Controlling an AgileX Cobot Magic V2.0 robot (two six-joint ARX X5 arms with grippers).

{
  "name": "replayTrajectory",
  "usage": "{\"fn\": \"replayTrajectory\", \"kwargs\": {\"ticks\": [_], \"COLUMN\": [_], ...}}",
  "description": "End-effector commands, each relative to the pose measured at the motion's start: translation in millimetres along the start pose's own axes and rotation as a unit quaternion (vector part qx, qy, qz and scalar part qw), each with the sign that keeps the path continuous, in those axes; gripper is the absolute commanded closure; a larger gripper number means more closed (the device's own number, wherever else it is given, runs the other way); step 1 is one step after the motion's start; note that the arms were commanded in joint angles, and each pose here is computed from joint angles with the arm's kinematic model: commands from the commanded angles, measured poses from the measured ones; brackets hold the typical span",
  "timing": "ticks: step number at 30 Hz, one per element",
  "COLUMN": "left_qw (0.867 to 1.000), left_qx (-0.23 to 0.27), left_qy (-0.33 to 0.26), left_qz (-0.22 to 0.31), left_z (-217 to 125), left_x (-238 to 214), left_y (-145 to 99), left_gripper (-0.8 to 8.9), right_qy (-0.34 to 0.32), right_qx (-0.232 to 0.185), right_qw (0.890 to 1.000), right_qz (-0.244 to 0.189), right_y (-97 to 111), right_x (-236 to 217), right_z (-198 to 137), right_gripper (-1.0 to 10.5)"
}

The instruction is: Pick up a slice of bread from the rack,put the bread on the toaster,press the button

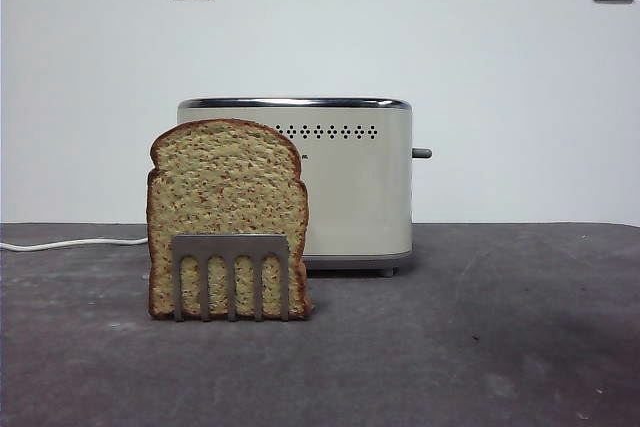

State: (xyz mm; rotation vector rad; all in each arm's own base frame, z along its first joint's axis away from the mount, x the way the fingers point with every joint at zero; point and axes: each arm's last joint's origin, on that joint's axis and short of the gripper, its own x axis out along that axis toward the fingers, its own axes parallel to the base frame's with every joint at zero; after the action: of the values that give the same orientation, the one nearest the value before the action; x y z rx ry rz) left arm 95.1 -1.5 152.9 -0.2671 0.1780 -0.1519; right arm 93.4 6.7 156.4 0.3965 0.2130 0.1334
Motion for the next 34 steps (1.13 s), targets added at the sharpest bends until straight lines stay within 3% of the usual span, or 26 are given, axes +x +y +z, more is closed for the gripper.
{"fn": "replayTrajectory", "kwargs": {"ticks": [1,8,14,20,27,34], "left_qw": [1.000,0.999,0.996,0.991,0.979,0.958], "left_qx": [-0.023,-0.028,-0.017,0.000,0.048,0.105], "left_qy": [0.001,-0.021,-0.029,-0.007,0.050,0.117], "left_qz": [-0.020,-0.033,-0.081,-0.134,-0.191,-0.241], "left_z": [4,29,57,85,120,153], "left_x": [-2,-13,-25,-32,-37,-43], "left_y": [-2,-12,-24,-36,-50,-62], "left_gripper": [8.22,8.22,8.22,8.22,8.22,8.22], "right_qy": [-0.010,-0.014,0.012,0.071,0.151,0.246], "right_qx": [0.022,0.019,-0.011,-0.052,-0.122,-0.180], "right_qw": [1.000,0.999,0.996,0.986,0.968,0.937], "right_qz": [0.012,0.032,0.085,0.141,0.156,0.172], "right_y": [5,20,38,58,78,97], "right_x": [-3,-9,-8,-2,0,-9], "right_z": [10,41,78,117,158,185], "right_gripper": [9.6,9.6,9.6,9.6,9.6,9.6]}}
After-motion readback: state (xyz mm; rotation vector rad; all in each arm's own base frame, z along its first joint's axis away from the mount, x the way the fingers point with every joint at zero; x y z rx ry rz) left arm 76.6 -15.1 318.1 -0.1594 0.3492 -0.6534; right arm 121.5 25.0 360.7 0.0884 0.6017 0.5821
